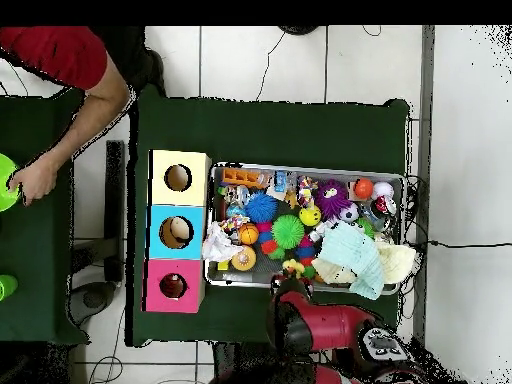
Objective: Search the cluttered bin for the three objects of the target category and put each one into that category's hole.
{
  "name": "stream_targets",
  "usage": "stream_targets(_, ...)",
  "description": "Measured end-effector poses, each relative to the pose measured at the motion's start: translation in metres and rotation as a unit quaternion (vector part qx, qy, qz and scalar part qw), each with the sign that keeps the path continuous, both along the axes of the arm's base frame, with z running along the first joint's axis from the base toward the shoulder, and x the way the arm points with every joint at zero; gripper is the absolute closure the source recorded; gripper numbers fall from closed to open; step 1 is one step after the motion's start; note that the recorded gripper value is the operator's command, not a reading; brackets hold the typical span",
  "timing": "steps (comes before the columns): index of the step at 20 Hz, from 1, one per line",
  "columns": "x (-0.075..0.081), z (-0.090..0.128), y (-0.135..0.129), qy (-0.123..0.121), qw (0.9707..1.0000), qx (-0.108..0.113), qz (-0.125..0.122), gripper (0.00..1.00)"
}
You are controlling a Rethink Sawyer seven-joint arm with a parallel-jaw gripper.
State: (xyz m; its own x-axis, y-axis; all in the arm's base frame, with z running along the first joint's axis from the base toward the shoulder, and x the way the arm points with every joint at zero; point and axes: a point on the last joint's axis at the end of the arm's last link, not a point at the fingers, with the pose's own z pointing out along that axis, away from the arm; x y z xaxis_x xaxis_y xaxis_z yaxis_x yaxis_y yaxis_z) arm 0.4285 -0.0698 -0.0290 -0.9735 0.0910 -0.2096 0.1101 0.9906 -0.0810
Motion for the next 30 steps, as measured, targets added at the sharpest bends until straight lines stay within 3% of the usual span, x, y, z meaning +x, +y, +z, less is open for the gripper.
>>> stream_targets(3, 0.008, 0.019, 0.001, 0.037, 0.9992, -0.007, -0.014, 1.00)
stream_targets(7, 0.017, 0.035, 0.003, 0.042, 0.9989, -0.008, -0.019, 1.00)
stream_targets(13, 0.036, 0.060, 0.007, 0.016, 0.9995, -0.004, -0.026, 1.00)
stream_targets(21, 0.077, 0.110, 0.019, -0.027, 0.9990, 0.001, -0.035, 1.00)
stream_targets(27, 0.107, 0.144, 0.028, -0.039, 0.9979, 0.021, -0.047, 1.00)
stream_targets(30, 0.126, 0.159, 0.028, -0.028, 0.9968, 0.041, -0.062, 1.00)
